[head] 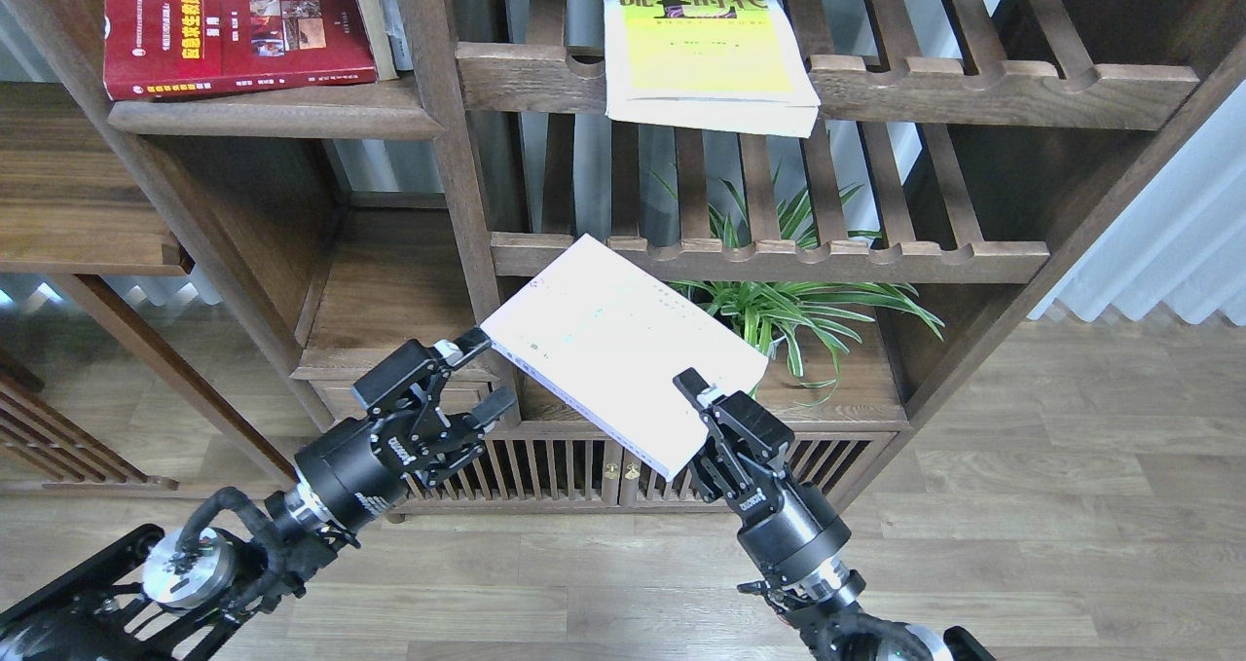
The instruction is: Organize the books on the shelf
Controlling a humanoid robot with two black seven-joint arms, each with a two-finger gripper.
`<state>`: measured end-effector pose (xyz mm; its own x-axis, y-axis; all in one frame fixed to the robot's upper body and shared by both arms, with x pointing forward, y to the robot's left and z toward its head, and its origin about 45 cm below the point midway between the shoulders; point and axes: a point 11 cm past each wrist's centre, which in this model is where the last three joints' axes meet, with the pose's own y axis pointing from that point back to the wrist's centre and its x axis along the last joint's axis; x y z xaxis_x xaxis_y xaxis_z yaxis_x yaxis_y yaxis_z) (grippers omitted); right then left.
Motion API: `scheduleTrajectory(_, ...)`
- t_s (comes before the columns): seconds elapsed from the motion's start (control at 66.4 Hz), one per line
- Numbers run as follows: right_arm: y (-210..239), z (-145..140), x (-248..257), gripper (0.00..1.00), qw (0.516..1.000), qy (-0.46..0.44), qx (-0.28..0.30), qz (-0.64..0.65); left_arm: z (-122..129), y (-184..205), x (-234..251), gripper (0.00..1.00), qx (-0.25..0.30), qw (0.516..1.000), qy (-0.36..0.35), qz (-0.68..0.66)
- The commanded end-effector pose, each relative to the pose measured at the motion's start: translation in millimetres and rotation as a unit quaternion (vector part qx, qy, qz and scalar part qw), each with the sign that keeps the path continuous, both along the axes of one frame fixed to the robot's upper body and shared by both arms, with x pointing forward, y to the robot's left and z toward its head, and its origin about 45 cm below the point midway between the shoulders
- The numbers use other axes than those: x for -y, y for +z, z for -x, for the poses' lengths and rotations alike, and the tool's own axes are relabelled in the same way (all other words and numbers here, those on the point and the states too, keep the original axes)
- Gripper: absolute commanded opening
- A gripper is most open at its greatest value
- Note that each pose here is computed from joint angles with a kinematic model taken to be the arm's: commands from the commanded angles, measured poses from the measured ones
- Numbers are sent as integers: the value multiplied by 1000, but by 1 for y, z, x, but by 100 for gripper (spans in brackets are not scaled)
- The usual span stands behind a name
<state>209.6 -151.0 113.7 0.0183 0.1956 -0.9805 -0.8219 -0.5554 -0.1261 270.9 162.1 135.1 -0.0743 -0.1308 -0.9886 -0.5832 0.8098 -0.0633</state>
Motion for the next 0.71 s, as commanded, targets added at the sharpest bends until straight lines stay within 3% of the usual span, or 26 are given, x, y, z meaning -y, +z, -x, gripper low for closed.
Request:
scheduleTrajectory(0.0,-1,2,-3,6,1000,5,-1,0,-3,1,16,97,-4,1000,-5,12)
scheduleTrajectory(0.196,-1,3,-3,6,1000,6,-2,1,-4,0,19,89,-11,1000,-8,9)
scheduleTrajectory(0.376,-4,7,-3,6,1000,7,-7,2,-3,0,23,74,-12,1000,-9,16)
scheduleTrajectory(0.572,-6,10,-3,6,1000,8,-10,5,-3,0,26,51,-14,1000,-9,18)
scheduleTrajectory(0.587,-7,12,-3,6,1000,8,-13,7,-4,-4,25,41,-18,1000,-6,16)
scheduleTrajectory(0.617,-8,13,-3,6,1000,9,-13,7,-4,-4,25,35,-19,1000,-5,16)
scheduleTrajectory(0.692,-8,14,-3,6,1000,9,-14,7,-3,-6,25,30,-21,1000,-4,15)
